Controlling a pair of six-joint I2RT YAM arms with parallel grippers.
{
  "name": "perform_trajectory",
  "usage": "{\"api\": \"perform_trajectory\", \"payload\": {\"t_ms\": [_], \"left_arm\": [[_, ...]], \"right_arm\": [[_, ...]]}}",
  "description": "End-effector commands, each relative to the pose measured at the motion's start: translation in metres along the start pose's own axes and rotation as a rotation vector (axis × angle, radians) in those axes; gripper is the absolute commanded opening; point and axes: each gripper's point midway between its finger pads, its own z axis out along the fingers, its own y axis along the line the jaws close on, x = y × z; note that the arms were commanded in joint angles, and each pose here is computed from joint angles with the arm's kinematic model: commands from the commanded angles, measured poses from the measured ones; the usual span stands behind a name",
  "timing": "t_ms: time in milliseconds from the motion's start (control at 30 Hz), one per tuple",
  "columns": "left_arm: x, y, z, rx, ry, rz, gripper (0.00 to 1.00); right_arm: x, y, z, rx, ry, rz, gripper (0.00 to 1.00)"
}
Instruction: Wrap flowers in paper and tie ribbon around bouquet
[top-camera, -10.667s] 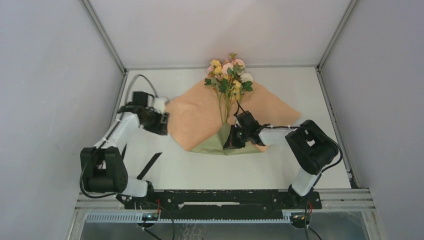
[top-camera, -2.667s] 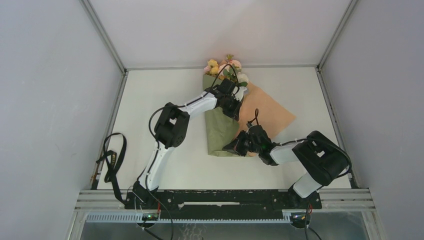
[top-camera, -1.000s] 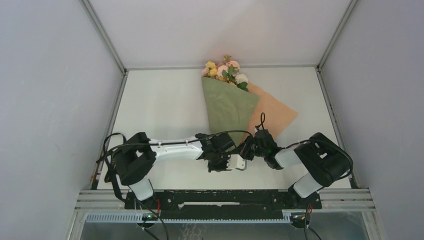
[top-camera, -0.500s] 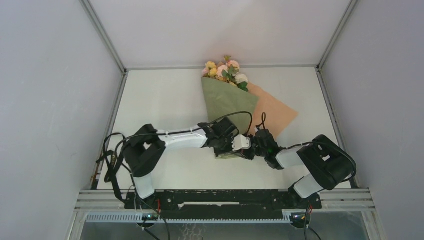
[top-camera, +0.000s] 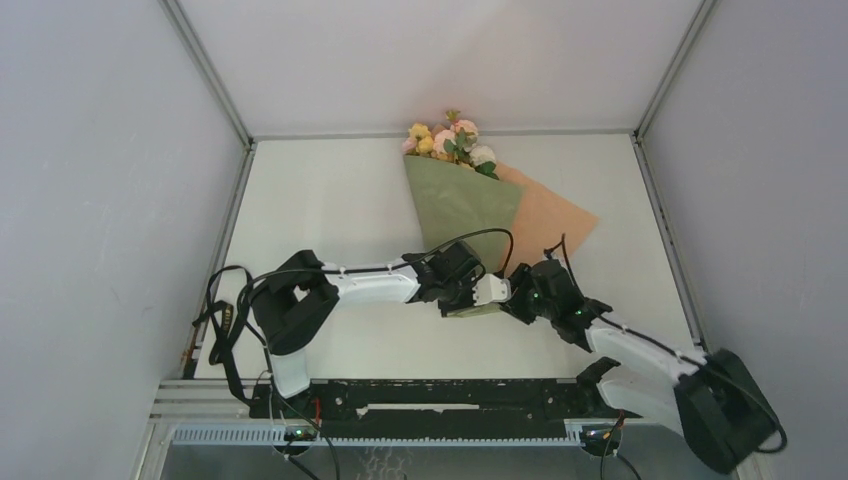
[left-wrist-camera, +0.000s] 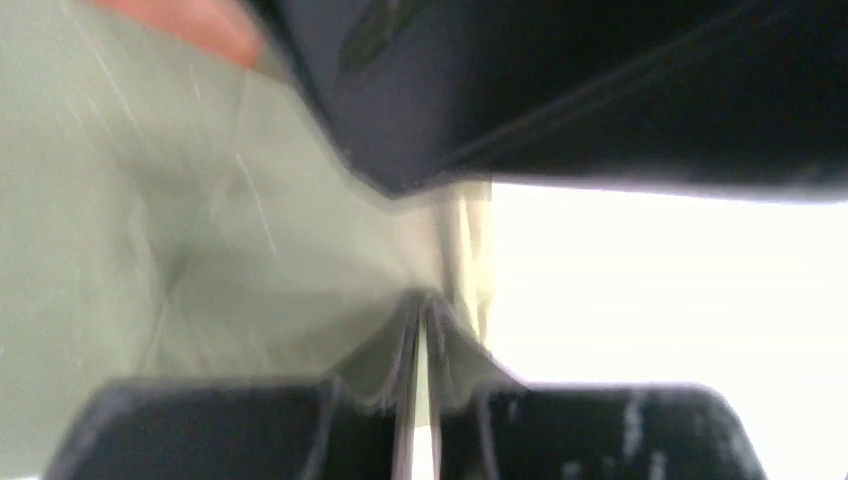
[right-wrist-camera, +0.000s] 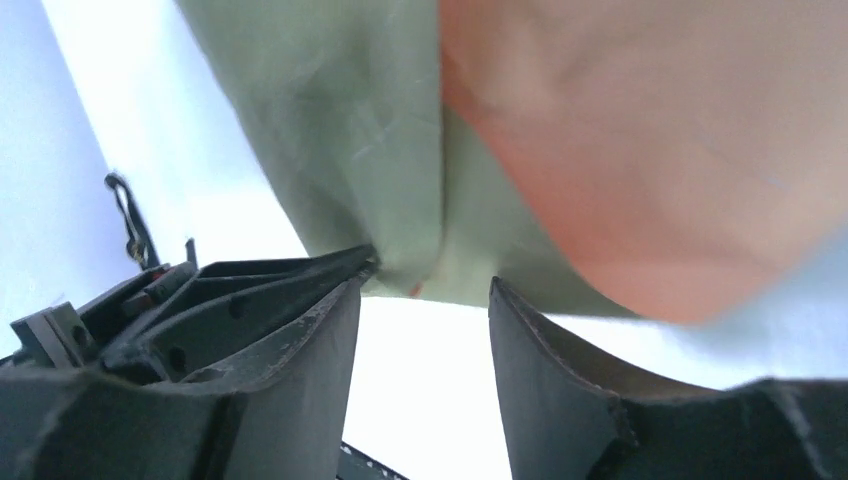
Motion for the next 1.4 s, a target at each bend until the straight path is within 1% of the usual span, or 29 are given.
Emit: {"api": "perform_trajectory", "payload": {"t_ms": [0, 133, 200, 300, 400, 467, 567, 633, 800, 900, 1000, 1100, 1133, 1267, 1367], "left_arm": [[0.03, -0.015, 0.003, 0.042, 0.081, -0.025, 0.13], [0.025, -0.018, 0.004, 0.061, 0.069, -0.032, 0.16], [0.025, -0.018, 0.004, 0.063, 0.066, -0.034, 0.17], [0.024, -0.019, 0.003, 0.064, 0.063, -0.032, 0.2], [0.023, -0.019, 0.002, 0.065, 0.058, -0.031, 0.23], [0.02, -0.019, 0.001, 0.067, 0.049, -0.03, 0.24], [0.013, -0.016, -0.002, 0.063, 0.035, -0.021, 0.26], [0.006, -0.013, -0.003, 0.059, 0.026, -0.017, 0.28], [-0.013, -0.006, 0.001, 0.05, -0.008, -0.032, 0.33], [-0.013, -0.01, 0.005, 0.072, -0.009, -0.041, 0.37], [-0.007, -0.021, 0.008, 0.099, 0.006, -0.001, 0.43], [-0.003, -0.037, 0.01, 0.122, 0.017, 0.081, 0.51], [-0.003, -0.043, 0.011, 0.125, 0.019, 0.129, 0.53], [0.008, -0.049, 0.017, 0.08, 0.064, 0.261, 0.55], [0.007, -0.047, 0.017, 0.071, 0.064, 0.279, 0.55]], "right_arm": [[-0.018, -0.029, -0.032, 0.166, -0.131, 0.005, 0.61], [-0.011, -0.051, -0.039, 0.233, -0.143, 0.106, 0.66], [-0.011, -0.052, -0.037, 0.238, -0.149, 0.122, 0.68], [-0.013, -0.045, -0.026, 0.2, -0.151, 0.141, 0.7], [-0.018, -0.046, -0.016, 0.222, -0.151, 0.132, 0.7], [-0.021, -0.047, -0.01, 0.226, -0.154, 0.133, 0.68], [-0.024, -0.044, -0.004, 0.215, -0.156, 0.118, 0.61], [-0.025, -0.047, -0.003, 0.225, -0.163, 0.106, 0.51], [-0.036, -0.051, -0.013, 0.258, -0.239, 0.04, 0.15], [-0.046, -0.042, -0.023, 0.282, -0.299, -0.053, 0.0], [-0.054, -0.025, -0.027, 0.285, -0.313, -0.18, 0.0], [-0.06, -0.004, -0.025, 0.261, -0.302, -0.306, 0.0], [-0.061, 0.005, -0.024, 0.235, -0.295, -0.343, 0.0], [-0.057, 0.033, -0.016, 0.102, -0.254, -0.489, 0.0], [-0.053, 0.046, -0.014, 0.031, -0.225, -0.572, 0.0]]}}
